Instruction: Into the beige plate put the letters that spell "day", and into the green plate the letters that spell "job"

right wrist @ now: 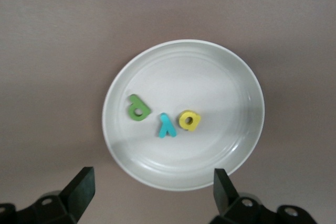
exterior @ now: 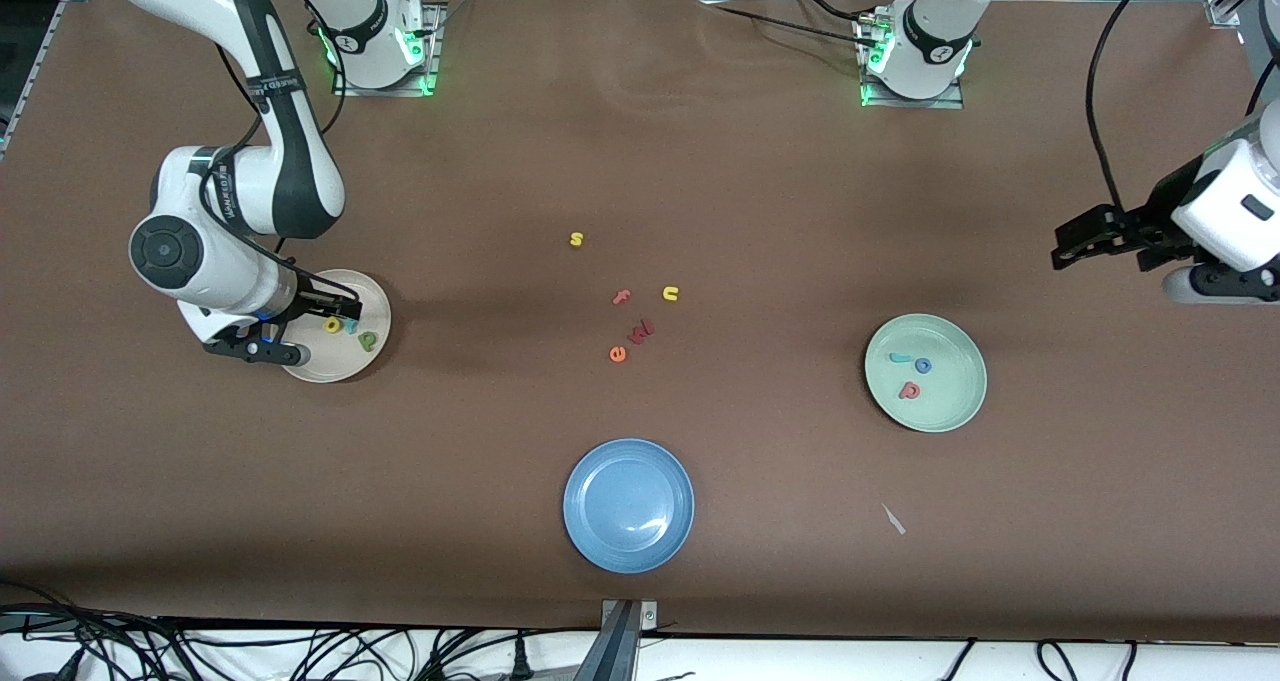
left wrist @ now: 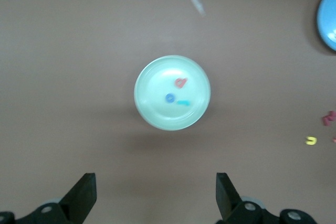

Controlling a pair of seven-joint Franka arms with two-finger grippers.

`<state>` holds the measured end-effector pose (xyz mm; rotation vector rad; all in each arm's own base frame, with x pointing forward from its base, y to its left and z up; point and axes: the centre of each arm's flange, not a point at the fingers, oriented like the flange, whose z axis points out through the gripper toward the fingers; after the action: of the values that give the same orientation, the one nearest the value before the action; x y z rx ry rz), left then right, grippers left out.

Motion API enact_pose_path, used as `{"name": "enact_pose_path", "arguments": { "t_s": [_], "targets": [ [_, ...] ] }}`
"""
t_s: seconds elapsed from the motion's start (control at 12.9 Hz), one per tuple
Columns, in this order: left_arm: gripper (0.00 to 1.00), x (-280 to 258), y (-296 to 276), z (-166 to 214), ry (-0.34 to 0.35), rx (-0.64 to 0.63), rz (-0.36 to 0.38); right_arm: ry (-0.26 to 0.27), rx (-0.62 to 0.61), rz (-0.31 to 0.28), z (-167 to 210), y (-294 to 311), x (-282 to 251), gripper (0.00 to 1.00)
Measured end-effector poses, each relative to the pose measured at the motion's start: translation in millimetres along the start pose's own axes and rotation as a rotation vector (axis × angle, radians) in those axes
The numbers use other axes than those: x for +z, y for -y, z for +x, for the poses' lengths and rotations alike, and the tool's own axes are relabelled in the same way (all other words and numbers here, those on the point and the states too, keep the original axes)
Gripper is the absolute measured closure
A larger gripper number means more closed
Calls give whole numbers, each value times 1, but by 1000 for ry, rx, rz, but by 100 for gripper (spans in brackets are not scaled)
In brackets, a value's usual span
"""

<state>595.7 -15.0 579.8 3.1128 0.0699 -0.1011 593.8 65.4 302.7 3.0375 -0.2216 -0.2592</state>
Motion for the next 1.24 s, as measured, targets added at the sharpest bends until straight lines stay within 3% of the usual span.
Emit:
{"name": "enact_pose_path", "arguments": {
  "t_s": [0.31,0.46,0.77,1.08,1.24],
  "targets": [
    [0,24,-1,-12,-47,-1,3,93,7,-15,-2,12,-46,0],
    [0,19,-5,-24,-59,7,4,104,-2,-15,-3,20,-69,0],
    [0,11,-6,-28,-77,19,4,45,-85,33,-23,41,-124,0],
    [0,7,-5,-34,-69,59,28,-15,-95,74,-49,-13,-195,0],
    [0,-4,-9,-42,-78,85,56,-27,-104,63,-64,-43,-221,0]
  ]
}}
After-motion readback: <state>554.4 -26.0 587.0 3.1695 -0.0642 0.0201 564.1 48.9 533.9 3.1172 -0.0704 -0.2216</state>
